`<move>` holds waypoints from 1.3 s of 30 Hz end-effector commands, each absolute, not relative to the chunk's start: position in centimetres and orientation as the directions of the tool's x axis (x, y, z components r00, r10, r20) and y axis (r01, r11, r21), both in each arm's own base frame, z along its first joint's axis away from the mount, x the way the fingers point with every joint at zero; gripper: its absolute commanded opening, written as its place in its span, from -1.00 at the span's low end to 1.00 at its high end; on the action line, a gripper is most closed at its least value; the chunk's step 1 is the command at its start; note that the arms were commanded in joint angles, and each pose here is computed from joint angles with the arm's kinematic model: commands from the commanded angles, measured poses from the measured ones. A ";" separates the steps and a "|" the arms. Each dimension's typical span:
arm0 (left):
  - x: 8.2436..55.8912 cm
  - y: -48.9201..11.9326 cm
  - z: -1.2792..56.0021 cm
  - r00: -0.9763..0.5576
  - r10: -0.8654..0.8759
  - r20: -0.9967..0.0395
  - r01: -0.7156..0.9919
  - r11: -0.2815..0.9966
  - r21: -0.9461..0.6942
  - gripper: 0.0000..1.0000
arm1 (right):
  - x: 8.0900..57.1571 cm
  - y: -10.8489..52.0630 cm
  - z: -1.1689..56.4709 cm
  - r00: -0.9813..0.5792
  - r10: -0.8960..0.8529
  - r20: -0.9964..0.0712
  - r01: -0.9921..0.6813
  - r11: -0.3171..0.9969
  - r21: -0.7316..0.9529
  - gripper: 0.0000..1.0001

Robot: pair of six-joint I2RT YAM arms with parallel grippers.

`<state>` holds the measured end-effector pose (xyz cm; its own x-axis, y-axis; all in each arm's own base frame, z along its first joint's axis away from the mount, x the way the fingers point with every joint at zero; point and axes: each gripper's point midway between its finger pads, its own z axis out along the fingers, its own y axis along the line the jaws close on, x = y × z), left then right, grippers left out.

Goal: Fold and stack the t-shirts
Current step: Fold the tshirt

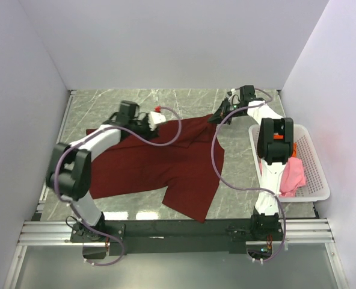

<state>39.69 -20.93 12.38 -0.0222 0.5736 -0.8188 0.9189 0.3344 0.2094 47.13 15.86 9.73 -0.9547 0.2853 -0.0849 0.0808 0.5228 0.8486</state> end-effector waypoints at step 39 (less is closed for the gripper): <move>38.9 -35.4 6.7 0.265 0.538 -0.800 0.962 -0.085 0.261 -0.28 | 50.6 13.4 6.0 -0.929 0.350 -0.121 0.114 0.580 0.806 -1.00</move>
